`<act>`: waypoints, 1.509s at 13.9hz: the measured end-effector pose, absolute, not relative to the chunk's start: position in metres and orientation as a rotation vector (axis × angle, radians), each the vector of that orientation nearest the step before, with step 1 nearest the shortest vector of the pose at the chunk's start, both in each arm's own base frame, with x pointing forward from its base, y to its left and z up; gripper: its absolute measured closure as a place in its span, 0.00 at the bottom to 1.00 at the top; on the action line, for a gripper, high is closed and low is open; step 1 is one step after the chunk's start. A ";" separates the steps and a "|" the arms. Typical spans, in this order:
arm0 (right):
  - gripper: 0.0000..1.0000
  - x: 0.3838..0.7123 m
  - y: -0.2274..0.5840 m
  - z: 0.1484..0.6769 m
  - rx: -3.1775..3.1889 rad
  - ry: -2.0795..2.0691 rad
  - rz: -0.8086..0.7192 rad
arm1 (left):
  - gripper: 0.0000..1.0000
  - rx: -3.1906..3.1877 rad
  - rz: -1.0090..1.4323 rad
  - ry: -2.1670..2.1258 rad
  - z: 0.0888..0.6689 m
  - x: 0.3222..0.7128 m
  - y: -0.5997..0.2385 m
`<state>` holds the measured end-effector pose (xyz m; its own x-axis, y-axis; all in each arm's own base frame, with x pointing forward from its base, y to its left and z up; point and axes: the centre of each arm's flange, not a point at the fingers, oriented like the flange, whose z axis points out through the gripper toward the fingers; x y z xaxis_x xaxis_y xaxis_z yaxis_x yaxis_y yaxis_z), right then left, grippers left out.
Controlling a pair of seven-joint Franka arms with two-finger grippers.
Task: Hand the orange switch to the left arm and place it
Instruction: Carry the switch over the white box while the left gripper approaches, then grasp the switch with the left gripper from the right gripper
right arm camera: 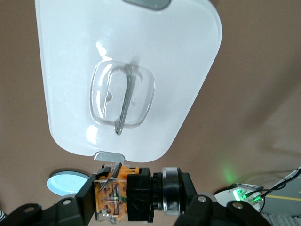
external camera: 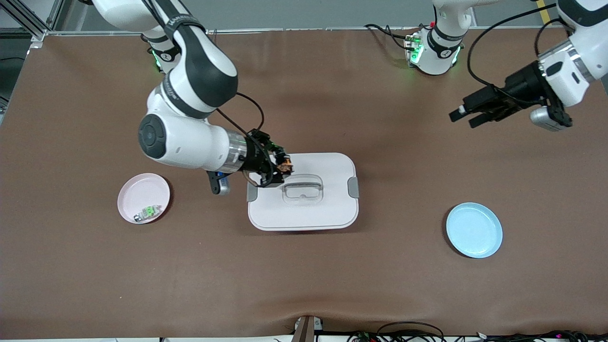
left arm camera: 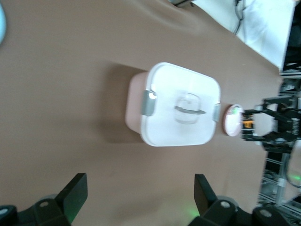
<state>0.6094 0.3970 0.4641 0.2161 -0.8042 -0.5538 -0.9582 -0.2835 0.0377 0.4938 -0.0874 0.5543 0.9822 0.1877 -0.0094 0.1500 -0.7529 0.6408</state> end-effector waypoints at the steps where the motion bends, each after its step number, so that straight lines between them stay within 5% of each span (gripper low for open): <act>1: 0.28 0.611 0.405 0.463 -2.168 1.669 0.697 | 0.00 2.408 0.063 0.236 0.553 0.491 -0.096; 12: 0.28 0.600 0.464 0.481 -2.079 1.703 0.676 | 0.00 2.340 -0.106 0.162 0.500 0.501 -0.186; 21: 0.28 0.582 0.508 0.488 -1.990 1.713 0.649 | 0.00 2.290 -0.177 0.205 0.515 0.525 -0.227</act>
